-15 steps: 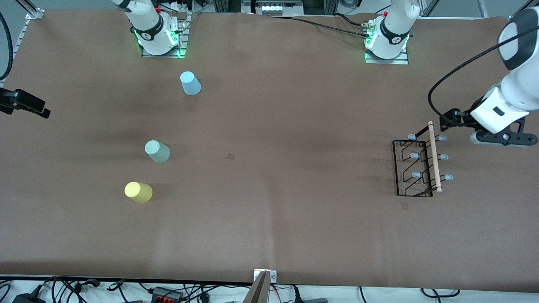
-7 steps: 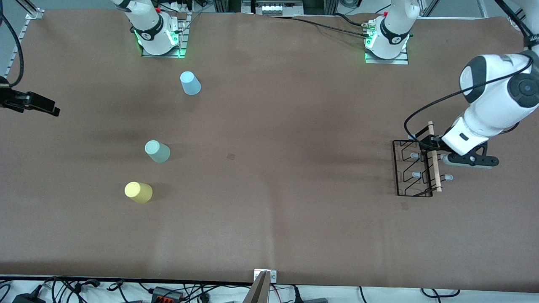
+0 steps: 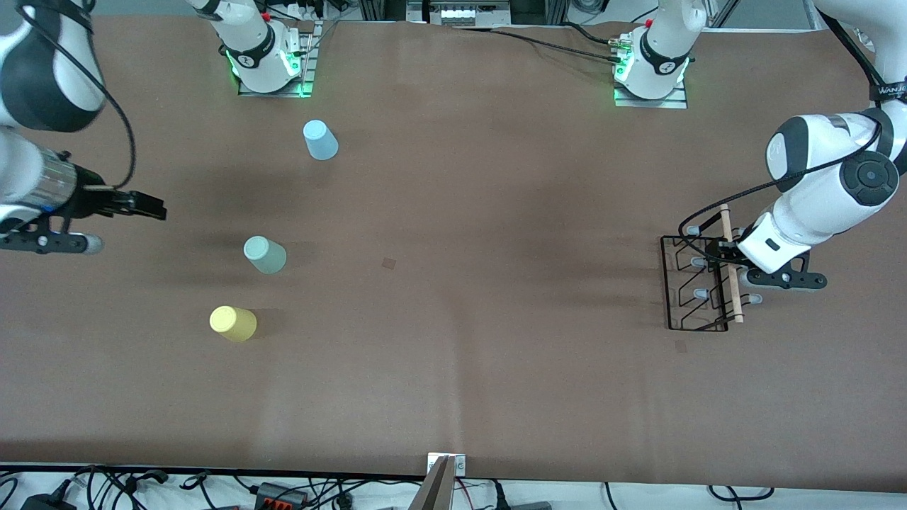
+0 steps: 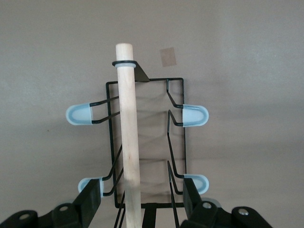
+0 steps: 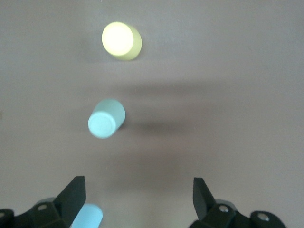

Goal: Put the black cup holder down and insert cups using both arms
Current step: 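Carry the rack to mid-table with the left gripper while the right gripper reaches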

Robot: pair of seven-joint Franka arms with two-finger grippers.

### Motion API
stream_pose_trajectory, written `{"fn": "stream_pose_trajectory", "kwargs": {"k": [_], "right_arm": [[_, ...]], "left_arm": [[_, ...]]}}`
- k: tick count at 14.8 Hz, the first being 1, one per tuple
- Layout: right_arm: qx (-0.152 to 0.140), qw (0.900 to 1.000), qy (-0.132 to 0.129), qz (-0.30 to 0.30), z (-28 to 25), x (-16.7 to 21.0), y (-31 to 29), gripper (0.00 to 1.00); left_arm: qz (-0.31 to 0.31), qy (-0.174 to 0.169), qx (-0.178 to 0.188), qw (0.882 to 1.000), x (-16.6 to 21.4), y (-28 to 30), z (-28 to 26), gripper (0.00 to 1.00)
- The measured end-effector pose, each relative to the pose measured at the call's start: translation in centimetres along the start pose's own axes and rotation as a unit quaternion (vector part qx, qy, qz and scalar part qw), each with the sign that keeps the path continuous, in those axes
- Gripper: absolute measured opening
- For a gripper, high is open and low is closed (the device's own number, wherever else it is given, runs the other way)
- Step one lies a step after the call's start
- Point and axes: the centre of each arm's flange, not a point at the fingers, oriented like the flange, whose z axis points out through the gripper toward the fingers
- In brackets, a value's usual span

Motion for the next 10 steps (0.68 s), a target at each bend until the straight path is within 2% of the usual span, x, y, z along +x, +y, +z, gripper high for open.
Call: {"fn": "stream_pose_trajectory", "kwargs": {"k": [1,2,4,7,8,10], "right_arm": [[0.000,1.000,0.011,-0.001,2.1,-0.1,-0.2,1.00],[0.001,1.000,0.024,0.001,4.2,-0.3,-0.3,1.00],[0.002,0.999,0.050,0.015,8.3,-0.9,-0.7,1.00],[0.005,0.996,0.058,0.061,11.6,-2.0,-3.9,1.00],[0.007,0.996,0.060,0.072,11.7,-2.2,-5.5,1.00],[0.011,0.993,0.073,0.088,11.8,-2.2,-7.8,1.00]], "left_arm": [[0.000,-0.001,0.000,1.000,0.0,0.0,0.1,0.75],[0.000,-0.003,0.000,1.000,-0.1,0.1,0.2,0.64],[0.001,-0.006,-0.001,1.000,-0.2,0.1,0.6,0.61],[0.001,-0.010,-0.001,1.000,-0.2,0.1,1.0,0.51],[0.001,-0.011,-0.001,1.000,-0.2,0.1,1.1,0.51],[0.001,-0.011,-0.001,1.000,-0.3,0.1,1.2,0.38]]}}
